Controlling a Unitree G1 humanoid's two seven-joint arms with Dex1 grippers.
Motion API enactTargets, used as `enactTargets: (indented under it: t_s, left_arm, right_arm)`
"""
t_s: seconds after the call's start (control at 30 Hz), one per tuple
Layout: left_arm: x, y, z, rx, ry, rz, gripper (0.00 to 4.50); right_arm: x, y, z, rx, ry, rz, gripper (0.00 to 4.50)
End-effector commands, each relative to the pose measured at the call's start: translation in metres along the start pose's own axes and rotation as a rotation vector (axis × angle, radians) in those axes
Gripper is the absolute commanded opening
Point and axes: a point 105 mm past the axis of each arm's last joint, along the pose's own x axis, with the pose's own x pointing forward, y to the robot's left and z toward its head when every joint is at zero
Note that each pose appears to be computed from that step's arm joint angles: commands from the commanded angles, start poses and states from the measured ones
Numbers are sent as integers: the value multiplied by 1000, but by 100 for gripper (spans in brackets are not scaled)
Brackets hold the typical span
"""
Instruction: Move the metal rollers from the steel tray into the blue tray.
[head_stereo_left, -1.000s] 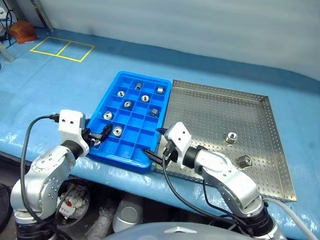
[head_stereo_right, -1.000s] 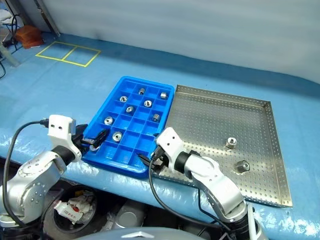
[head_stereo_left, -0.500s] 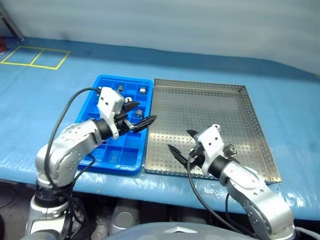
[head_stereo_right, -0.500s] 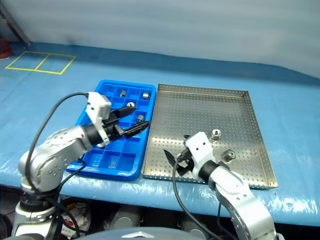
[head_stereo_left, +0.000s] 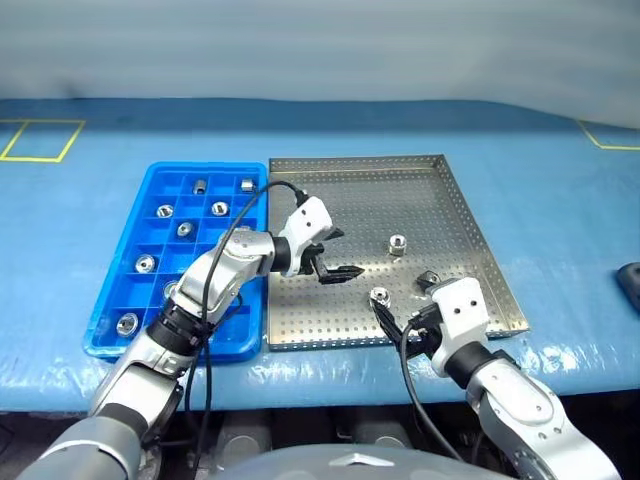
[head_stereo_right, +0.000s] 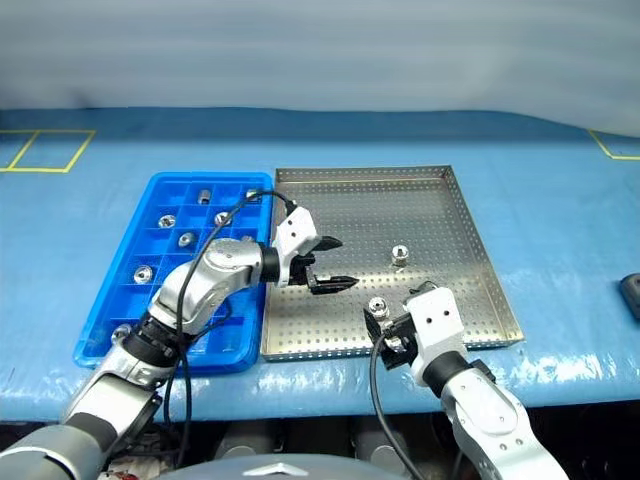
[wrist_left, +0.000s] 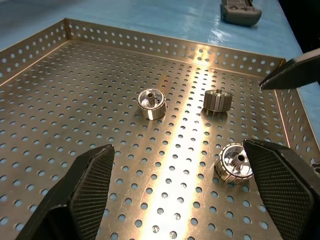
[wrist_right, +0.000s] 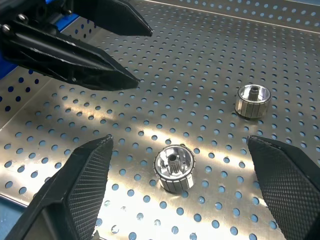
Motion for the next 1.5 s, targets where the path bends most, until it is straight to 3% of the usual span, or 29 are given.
enactTargets:
  t_s: [0.03,0.3,1.13,1.23,1.47,1.5]
  left_arm:
    - [5,-6,12,98,-25,-65,448]
    - [20,-20,5,186,10,-179,448]
    - [65,-41,-19,192,59,-250,448]
    - [68,-40,-21,190,62,-238,395]
    - [67,-39,-26,180,78,-233,172]
    - [66,-39,-26,180,78,-233,171]
  right_arm:
    - [-6,1,9,-8,-41,-31,450]
    - [-6,3,7,10,-41,-55,450]
    - [-17,8,0,9,-45,-46,450]
    - [-17,8,0,10,-45,-48,450]
    - [-15,9,1,9,-48,-46,450]
    - [-15,9,1,8,-48,-43,450]
